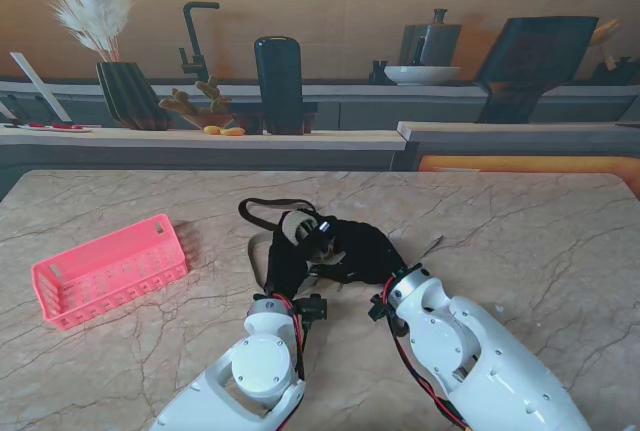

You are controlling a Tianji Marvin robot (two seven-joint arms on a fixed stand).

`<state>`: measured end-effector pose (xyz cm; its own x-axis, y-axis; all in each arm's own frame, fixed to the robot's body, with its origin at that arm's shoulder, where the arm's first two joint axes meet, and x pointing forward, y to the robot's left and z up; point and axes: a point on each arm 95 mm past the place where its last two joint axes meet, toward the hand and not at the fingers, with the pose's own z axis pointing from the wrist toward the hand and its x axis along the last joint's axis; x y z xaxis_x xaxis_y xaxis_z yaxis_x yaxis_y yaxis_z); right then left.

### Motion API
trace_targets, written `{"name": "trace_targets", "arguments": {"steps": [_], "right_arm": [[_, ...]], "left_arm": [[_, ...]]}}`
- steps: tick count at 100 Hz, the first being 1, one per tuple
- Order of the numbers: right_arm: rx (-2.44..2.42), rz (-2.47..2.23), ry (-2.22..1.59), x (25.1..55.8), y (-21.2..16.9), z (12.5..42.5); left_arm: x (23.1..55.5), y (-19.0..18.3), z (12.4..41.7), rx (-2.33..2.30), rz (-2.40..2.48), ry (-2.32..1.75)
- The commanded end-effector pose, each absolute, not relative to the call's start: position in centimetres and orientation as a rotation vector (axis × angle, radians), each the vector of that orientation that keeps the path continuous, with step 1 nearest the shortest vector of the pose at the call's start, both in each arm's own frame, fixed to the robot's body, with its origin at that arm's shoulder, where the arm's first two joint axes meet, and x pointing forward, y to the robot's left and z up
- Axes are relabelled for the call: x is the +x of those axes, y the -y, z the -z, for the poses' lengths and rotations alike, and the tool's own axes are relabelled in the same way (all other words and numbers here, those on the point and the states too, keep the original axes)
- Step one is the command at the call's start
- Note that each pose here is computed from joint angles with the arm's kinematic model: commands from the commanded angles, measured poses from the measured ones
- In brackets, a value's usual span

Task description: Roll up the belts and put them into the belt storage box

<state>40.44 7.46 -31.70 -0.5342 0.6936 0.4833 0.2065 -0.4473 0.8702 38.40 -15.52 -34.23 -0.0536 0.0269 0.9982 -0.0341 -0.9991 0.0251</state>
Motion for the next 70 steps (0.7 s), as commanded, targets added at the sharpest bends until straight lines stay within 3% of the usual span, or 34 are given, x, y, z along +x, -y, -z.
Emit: {"name": "trace_targets", "arguments": {"steps": [1,70], "right_arm": [[1.287,-2.029,-1.433,39.4,-7.2,32.5],[1.456,-1.988,-1.578,38.7,-5.8,32.2]], "left_arm": [[38.8,15.5,33.1,2.087,-2.266,-0.015],[39.0,15.6,33.5,2.108,-2.203,0.132]]}}
